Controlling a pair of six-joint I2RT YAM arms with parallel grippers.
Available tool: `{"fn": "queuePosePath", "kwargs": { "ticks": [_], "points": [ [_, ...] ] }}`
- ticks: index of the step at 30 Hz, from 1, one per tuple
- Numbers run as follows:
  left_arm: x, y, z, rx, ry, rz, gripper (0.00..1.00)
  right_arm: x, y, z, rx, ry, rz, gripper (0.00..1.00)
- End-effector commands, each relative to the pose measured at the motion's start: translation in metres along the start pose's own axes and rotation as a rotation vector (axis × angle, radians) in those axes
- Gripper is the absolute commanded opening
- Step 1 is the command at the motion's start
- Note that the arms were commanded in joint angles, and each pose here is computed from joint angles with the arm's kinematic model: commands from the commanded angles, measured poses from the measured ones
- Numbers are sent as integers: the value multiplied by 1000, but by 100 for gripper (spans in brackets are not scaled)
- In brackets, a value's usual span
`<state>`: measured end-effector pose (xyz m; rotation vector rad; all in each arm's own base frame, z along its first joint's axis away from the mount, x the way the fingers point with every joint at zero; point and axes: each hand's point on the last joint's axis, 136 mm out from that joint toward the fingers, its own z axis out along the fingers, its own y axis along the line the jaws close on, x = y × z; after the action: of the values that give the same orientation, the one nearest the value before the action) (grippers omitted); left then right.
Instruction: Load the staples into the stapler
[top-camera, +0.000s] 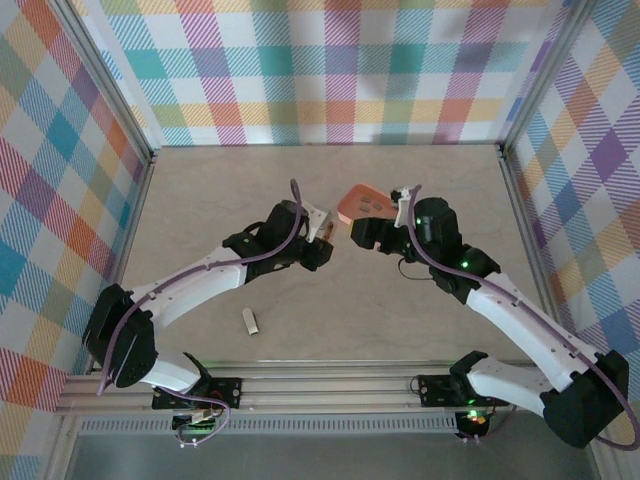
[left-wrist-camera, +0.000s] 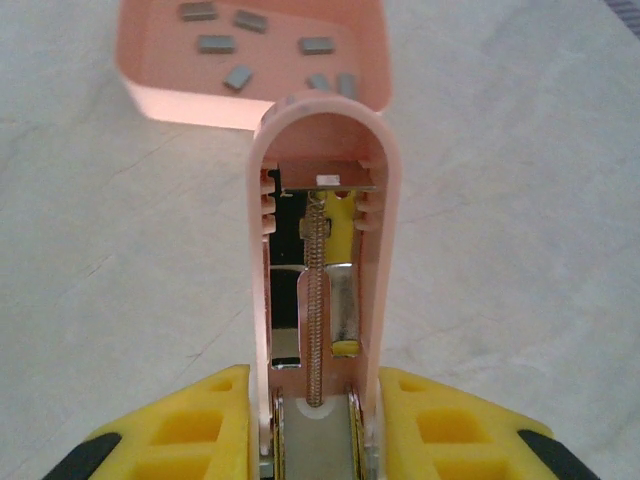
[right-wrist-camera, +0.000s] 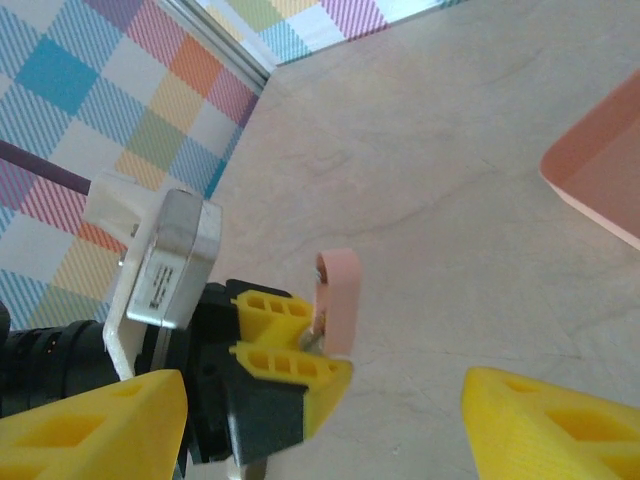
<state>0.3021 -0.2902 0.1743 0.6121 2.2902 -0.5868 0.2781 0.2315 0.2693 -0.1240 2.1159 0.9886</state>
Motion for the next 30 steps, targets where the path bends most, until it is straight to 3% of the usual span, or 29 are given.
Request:
{"fn": "queuePosePath", "kwargs": {
  "ticks": [1, 6, 16, 30],
  "points": [
    [-20, 14, -4, -73, -135, -136, 15, 6, -18, -6, 65, -11, 23, 72],
    [-7, 34, 8, -146, -167, -240, 15, 16, -26, -10, 79, -9, 44, 73],
    [29, 56, 46, -221, -118, -354, 15, 25, -31, -18, 93, 1, 54, 73],
    [48, 62, 69, -252, -78, -398, 16, 31, -35, -26, 102, -9, 61, 73]
  ]
}}
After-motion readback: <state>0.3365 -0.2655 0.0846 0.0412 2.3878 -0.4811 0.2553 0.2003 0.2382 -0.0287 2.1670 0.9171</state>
